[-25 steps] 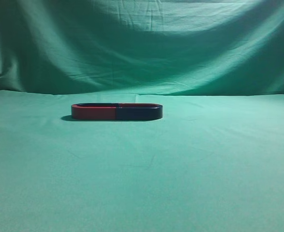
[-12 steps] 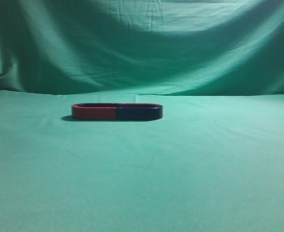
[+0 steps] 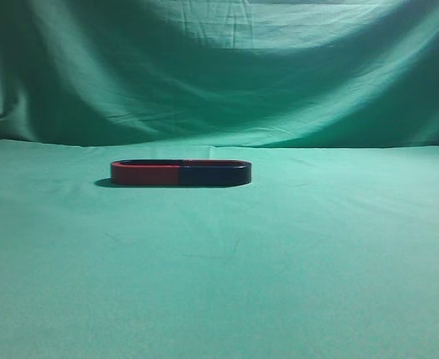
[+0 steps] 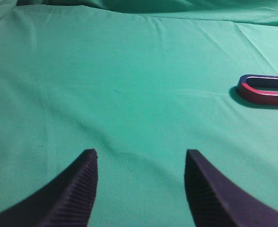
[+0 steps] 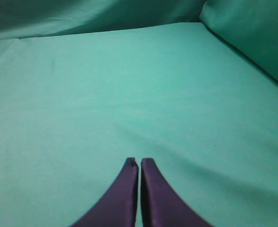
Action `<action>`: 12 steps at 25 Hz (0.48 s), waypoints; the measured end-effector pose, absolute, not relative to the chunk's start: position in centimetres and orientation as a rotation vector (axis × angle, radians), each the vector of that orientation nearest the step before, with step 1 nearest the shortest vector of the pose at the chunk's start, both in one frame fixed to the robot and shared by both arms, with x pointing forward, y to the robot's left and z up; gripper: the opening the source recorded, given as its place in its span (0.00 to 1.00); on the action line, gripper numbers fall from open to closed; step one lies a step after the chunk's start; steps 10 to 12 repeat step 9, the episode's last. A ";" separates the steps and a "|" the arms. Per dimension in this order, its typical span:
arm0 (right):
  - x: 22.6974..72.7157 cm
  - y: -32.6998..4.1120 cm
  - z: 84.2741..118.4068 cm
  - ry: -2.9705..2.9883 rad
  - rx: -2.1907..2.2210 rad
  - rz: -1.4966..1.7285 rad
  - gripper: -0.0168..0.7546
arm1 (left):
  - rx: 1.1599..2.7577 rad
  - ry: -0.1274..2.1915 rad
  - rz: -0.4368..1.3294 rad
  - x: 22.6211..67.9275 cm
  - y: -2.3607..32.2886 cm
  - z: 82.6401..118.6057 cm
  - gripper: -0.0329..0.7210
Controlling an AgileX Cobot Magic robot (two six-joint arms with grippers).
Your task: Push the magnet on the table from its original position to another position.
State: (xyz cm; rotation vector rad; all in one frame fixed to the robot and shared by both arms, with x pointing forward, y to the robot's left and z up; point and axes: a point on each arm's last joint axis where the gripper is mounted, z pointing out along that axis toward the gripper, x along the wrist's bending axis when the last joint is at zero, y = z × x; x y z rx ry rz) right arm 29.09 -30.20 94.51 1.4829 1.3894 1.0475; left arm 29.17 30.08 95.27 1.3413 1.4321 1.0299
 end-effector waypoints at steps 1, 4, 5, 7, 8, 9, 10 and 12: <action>29.1 -30.2 94.5 1.390 1.483 1.047 0.02 | 1.341 1.432 1.030 29.2 30.1 95.3 0.57; 29.1 -30.2 94.5 1.390 1.483 1.047 0.02 | 1.341 1.432 1.030 29.2 30.1 95.3 0.57; 29.1 -30.2 94.5 1.390 1.483 1.047 0.02 | 1.341 1.432 1.030 29.2 30.1 95.3 0.57; 29.1 -30.2 94.5 1.390 1.483 1.047 0.02 | 1.341 1.432 1.030 29.2 30.1 95.3 0.57; 29.1 -30.2 94.5 1.390 1.483 1.047 0.02 | 1.341 1.432 1.030 29.2 30.1 95.3 0.57; 29.1 -30.2 94.5 1.390 1.483 1.047 0.02 | 1.341 1.432 1.030 29.2 30.1 95.3 0.57; 29.1 -30.2 94.5 1.390 1.483 1.047 0.02 | 1.341 1.432 1.030 29.2 30.1 95.3 0.57; 29.1 -30.2 94.5 1.390 1.483 1.047 0.02 | 1.341 1.432 1.030 29.2 30.1 95.3 0.57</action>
